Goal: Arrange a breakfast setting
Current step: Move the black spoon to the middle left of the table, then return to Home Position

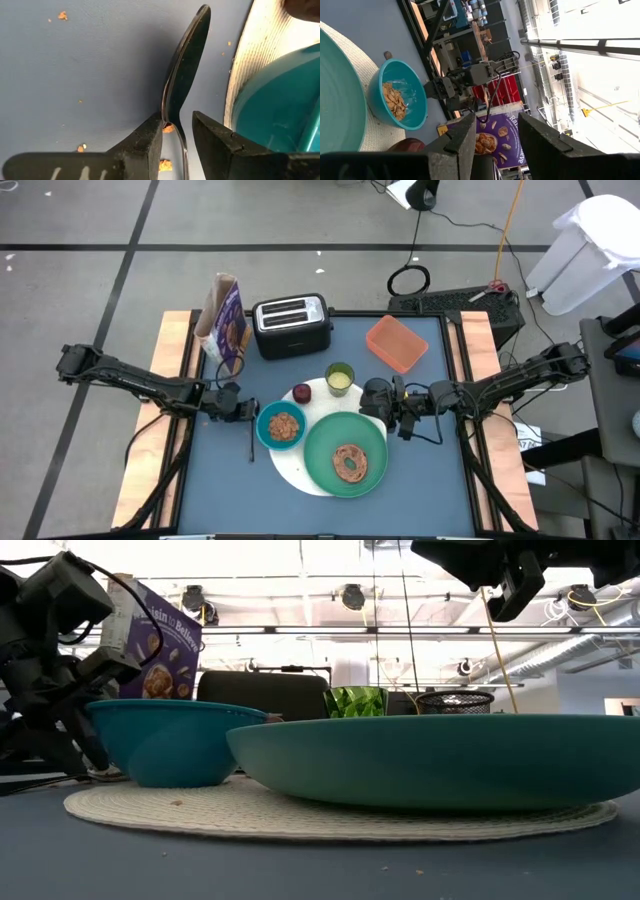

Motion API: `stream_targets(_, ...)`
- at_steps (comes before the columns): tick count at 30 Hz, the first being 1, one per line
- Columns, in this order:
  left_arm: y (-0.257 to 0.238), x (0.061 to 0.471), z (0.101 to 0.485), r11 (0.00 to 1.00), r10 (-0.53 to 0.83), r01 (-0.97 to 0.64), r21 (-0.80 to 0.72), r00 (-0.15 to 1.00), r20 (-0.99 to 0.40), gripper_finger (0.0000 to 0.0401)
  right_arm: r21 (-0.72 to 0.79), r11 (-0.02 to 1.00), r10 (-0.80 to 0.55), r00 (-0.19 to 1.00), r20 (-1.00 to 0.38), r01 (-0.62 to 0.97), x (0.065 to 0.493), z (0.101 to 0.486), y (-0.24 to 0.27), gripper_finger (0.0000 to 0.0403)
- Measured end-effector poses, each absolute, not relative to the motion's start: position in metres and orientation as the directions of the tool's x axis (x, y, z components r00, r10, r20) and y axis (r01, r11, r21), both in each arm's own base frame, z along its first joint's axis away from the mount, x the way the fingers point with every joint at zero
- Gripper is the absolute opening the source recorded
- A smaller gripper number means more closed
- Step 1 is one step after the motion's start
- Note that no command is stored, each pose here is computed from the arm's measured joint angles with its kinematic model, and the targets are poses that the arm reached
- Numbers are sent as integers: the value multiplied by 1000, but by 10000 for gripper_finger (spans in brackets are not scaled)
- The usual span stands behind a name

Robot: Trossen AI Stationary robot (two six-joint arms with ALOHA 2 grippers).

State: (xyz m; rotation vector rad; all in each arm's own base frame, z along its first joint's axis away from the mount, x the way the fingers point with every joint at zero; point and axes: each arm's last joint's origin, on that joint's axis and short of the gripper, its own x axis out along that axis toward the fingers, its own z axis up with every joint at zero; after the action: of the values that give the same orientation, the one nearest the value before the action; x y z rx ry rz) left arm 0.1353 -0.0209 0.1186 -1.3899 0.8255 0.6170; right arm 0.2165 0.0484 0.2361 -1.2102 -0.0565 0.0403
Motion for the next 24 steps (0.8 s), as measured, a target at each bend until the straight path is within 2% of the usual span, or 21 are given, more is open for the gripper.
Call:
stream_targets(15,-22,133,121,81,-142,-793,-603,590,-795,115,-936,352,62,998,22,-1,216,236,48,141)
stream_targets(24,-24,132,130,64,-193,-739,-670,650,-735,115,-936,352,61,998,22,-1,216,236,48,141)
